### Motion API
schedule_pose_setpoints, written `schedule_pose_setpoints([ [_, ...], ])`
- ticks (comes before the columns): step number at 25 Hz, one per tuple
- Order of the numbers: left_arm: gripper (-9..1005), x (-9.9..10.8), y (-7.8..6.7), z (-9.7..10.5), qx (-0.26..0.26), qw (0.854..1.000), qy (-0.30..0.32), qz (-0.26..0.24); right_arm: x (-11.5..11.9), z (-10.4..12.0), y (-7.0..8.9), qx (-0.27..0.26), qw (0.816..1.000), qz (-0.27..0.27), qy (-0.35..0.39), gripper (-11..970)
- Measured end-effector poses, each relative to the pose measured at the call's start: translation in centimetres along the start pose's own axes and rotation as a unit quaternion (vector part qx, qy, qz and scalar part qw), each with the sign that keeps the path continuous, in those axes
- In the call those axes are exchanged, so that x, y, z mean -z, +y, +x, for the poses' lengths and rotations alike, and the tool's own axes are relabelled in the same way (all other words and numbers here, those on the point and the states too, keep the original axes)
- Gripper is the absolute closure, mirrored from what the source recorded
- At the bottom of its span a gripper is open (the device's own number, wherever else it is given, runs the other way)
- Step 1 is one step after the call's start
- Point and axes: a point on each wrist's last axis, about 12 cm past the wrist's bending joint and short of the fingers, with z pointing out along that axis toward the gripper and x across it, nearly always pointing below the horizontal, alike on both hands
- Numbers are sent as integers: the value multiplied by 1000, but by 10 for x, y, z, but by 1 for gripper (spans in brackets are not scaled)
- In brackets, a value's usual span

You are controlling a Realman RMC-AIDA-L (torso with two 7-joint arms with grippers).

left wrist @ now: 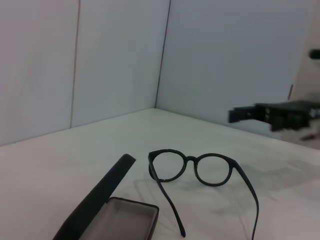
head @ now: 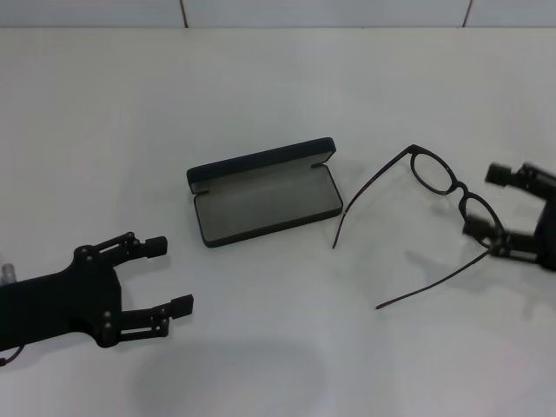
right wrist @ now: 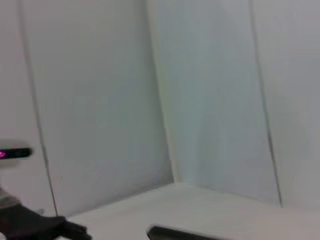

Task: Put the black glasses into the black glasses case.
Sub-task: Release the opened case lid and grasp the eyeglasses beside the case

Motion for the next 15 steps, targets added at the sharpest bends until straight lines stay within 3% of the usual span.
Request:
schedule_pose_setpoints([
  [5,108,1,1,-1,-3,1000,6,6,-3,-50,-34,-49,995,2,92,76],
  [11,108,0,1,-1,1,1000,10,15,-24,-113,-57,-66,980,4,186,76],
  [15,108,-1,0,1,3,1000,13,19,-42,-142,-69,-100,962,18,253,76],
])
